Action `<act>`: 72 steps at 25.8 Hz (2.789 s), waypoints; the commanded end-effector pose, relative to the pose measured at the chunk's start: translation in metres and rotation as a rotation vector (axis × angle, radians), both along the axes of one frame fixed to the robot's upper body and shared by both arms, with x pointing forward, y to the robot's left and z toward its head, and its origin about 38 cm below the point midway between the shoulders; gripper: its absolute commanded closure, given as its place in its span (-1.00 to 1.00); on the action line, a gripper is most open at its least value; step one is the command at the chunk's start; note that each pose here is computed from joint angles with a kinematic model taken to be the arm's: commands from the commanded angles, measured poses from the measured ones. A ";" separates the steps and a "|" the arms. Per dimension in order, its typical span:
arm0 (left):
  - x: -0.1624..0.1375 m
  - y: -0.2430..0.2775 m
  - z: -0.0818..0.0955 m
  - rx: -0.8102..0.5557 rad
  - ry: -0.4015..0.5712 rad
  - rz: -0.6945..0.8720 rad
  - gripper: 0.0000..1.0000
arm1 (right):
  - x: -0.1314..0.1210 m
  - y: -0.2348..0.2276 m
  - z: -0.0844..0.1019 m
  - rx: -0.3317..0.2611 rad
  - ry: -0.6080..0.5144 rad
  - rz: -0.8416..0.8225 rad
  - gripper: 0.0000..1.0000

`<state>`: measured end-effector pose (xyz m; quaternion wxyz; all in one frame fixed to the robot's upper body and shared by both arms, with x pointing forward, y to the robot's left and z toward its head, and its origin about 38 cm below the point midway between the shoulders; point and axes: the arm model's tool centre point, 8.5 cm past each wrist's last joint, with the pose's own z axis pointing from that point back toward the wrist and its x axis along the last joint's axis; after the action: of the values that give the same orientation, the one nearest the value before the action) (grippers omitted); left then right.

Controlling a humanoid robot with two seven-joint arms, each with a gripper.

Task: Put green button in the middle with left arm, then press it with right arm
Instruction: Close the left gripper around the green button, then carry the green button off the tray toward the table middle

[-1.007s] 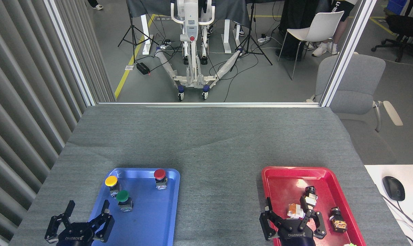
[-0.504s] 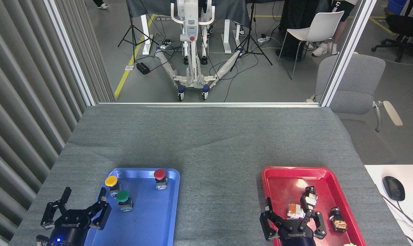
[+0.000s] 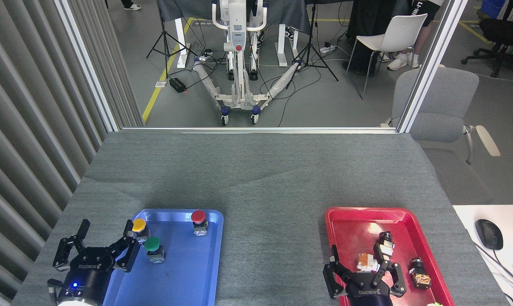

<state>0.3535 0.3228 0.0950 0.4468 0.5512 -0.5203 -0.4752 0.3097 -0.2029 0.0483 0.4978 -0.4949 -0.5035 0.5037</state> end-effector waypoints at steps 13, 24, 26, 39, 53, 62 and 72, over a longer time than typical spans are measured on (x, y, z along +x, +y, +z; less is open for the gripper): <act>0.003 -0.015 -0.010 -0.016 0.024 -0.030 -0.99 | 0.000 0.000 0.000 0.000 0.000 0.000 -1.00; -0.008 -0.025 -0.015 -0.005 0.032 -0.076 -0.99 | 0.000 0.000 0.000 0.000 0.000 -0.001 -1.00; -0.015 -0.026 -0.024 -0.010 0.064 -0.076 -0.99 | 0.000 0.000 0.000 0.000 0.000 0.000 -1.00; -0.037 -0.058 -0.101 -0.041 0.277 0.008 -0.98 | 0.000 0.000 0.000 0.002 -0.001 0.000 -1.00; -0.001 -0.075 -0.120 -0.050 0.314 0.014 -0.84 | 0.000 0.000 0.000 0.001 -0.001 -0.002 -1.00; 0.015 -0.067 -0.123 -0.039 0.317 0.037 -0.65 | 0.000 0.000 0.000 0.003 -0.001 0.000 -1.00; 0.022 -0.064 -0.127 -0.064 0.336 0.069 -0.06 | 0.000 0.000 0.000 0.002 -0.001 0.000 -1.00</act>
<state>0.3745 0.2578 -0.0317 0.5551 0.4671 -0.4352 -0.5332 0.3097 -0.2025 0.0480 0.4993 -0.4937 -0.5028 0.5041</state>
